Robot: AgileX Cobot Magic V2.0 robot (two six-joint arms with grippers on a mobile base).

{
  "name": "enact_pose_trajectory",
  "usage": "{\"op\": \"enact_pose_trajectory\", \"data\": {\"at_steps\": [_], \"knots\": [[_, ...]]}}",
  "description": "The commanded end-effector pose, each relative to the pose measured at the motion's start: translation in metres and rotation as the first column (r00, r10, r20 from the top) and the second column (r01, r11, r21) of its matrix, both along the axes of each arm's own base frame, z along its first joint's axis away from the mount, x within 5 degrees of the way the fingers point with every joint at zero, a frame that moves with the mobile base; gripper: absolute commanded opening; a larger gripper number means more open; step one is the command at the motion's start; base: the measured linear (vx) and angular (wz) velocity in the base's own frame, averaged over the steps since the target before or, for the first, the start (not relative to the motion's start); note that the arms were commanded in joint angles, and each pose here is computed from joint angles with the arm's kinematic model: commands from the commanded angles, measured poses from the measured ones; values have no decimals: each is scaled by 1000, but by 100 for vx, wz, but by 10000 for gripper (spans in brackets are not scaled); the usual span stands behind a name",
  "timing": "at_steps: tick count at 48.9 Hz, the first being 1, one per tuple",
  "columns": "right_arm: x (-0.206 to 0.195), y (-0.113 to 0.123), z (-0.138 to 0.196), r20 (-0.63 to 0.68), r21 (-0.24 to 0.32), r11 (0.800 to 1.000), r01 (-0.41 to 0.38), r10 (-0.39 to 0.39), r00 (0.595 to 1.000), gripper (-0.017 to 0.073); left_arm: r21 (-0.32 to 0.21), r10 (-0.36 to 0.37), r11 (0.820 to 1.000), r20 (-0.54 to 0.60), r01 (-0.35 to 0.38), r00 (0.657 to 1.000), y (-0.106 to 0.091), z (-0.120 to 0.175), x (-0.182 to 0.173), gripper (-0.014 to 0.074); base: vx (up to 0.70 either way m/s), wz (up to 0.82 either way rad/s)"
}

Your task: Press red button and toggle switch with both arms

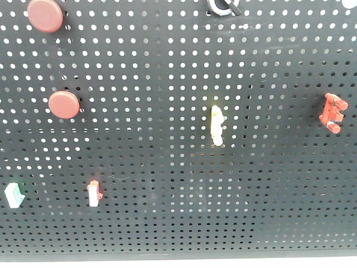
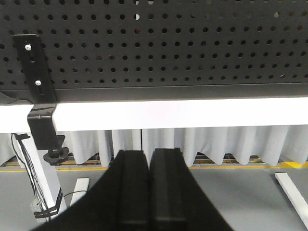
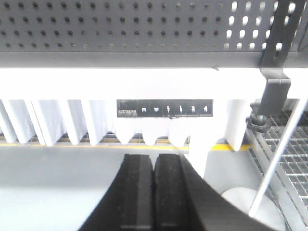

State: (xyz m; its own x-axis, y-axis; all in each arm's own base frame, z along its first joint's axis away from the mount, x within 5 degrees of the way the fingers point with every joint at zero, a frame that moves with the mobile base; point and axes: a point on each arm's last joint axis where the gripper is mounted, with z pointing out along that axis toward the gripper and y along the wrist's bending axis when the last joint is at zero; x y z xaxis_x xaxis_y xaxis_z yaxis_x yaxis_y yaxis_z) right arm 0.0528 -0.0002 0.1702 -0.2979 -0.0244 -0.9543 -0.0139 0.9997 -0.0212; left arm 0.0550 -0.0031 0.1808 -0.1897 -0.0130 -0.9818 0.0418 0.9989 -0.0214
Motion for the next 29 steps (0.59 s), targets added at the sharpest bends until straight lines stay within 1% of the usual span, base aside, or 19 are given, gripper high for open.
{"op": "enact_pose_trajectory", "data": {"at_steps": [1,29], "knots": [[1,0,3,77,3,1000,4,-4,997,0,-20,7,1000,47,-6,999,0,-3,2,2,0,0],[1,0,3,77,4,1000,4,-4,997,0,-20,7,1000,47,-6,999,0,-3,2,2,0,0]]}}
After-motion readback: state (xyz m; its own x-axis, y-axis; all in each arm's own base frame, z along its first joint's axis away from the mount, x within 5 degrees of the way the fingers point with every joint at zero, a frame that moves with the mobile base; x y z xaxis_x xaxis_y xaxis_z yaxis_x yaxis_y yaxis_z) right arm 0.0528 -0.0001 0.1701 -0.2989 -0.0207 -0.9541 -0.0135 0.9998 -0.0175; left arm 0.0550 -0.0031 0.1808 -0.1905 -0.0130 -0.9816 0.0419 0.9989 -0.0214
